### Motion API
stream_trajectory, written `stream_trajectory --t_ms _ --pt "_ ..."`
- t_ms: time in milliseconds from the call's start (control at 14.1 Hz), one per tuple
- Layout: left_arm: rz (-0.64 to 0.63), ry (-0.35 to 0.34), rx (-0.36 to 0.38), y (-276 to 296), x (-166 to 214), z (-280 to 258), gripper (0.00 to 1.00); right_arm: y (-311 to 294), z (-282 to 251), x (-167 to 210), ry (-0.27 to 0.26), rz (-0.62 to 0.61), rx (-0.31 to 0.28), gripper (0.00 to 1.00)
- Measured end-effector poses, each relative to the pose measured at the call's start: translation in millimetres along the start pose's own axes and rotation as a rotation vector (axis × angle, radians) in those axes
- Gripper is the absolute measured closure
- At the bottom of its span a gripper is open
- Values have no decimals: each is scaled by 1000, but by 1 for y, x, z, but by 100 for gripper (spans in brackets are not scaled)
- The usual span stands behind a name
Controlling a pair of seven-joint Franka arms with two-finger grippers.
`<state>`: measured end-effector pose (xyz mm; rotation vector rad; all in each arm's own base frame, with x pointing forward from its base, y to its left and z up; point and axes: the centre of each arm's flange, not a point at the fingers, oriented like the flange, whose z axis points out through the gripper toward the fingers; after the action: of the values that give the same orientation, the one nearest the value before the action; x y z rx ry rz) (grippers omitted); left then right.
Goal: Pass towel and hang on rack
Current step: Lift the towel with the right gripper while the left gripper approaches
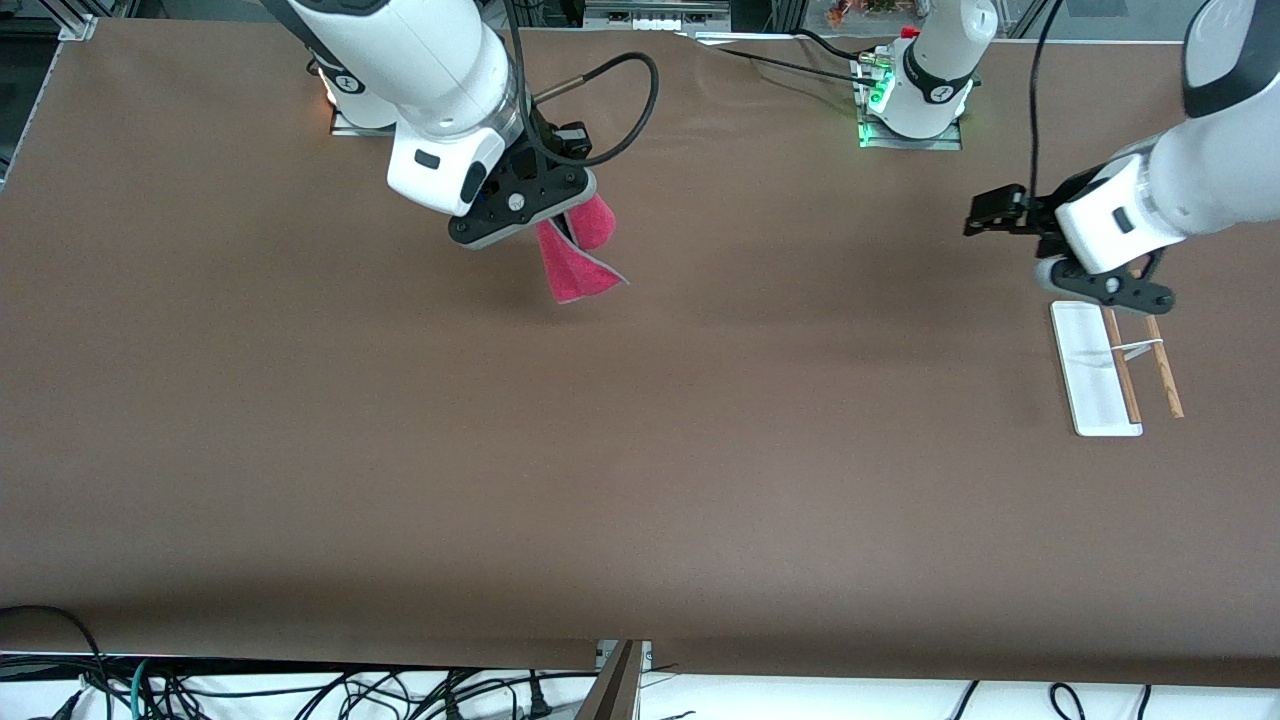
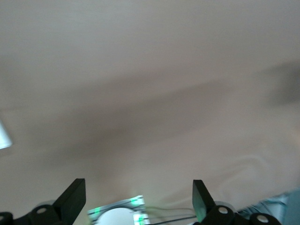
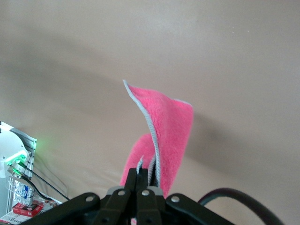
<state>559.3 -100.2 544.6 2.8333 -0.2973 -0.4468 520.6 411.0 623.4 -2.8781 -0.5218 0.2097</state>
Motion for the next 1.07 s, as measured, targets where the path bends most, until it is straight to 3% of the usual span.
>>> stream_trajectory --t_ms 355,569,853,1066 --pt "256 -17 -232 25 20 28 0 -15 -9 -9 31 -24 -11 98" --pt "490 86 -336 26 44 39 0 -45 -8 -16 68 -39 11 98" --pt "782 236 -407 56 65 49 0 -101 -13 -30 132 11 122 98" --pt "887 247 -436 89 70 64 0 -130 -18 -34 181 69 225 98"
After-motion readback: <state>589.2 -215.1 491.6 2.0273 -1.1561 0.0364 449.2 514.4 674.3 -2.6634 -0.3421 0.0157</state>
